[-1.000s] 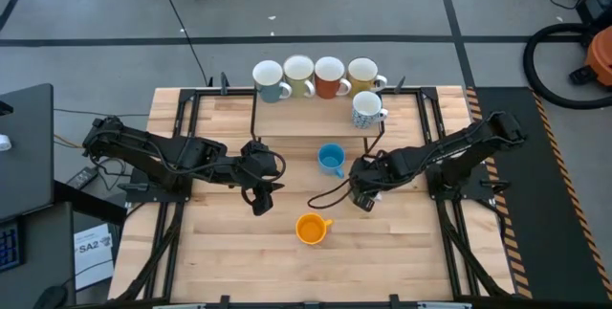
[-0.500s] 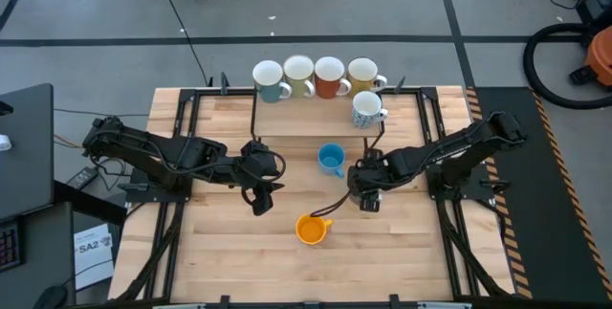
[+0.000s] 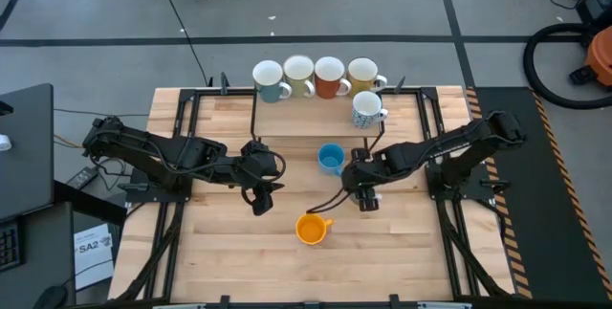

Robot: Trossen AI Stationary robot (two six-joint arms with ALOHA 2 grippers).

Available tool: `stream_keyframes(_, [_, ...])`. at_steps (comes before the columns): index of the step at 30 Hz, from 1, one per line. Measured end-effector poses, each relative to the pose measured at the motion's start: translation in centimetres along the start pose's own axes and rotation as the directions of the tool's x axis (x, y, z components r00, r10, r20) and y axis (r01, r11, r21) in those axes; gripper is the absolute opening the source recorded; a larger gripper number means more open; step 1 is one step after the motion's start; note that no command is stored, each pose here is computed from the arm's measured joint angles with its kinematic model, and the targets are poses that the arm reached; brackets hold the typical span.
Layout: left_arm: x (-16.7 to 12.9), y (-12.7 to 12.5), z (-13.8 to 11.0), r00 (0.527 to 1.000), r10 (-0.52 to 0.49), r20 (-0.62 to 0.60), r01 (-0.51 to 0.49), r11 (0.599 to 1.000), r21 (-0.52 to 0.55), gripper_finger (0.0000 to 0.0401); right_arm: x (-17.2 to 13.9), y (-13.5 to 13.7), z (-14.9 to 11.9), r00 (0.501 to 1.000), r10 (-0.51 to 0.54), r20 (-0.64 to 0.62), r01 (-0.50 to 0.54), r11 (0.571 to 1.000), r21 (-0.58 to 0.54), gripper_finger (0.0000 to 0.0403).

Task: Place coffee mugs
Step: Put the yellow patterned mug on the shelf

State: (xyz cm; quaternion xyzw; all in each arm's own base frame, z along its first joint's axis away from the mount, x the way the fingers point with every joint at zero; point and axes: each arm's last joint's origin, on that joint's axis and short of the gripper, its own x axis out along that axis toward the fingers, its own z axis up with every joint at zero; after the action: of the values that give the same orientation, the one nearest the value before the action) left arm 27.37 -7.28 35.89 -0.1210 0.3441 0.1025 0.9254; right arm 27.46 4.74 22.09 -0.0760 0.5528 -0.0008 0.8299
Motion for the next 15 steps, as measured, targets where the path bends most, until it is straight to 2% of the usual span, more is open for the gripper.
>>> stream_keyframes(6, [0.0, 0.0, 0.0, 1.0, 0.0, 0.0, 0.0, 1.0, 0.0, 0.0164, 0.1, -0.58, 0.1, 1.0, 0.001, 0.005, -0.001, 1.0, 0.021, 0.017])
stream_keyframes(15, [-0.01, 0.0, 0.01, 1.0, 0.001, 0.001, -0.001, 1.0, 0.016, 0.0164, 0.17, -0.78, 0.09, 0.999, 0.041, 0.001, -0.041, 0.998, 0.039, 0.0053])
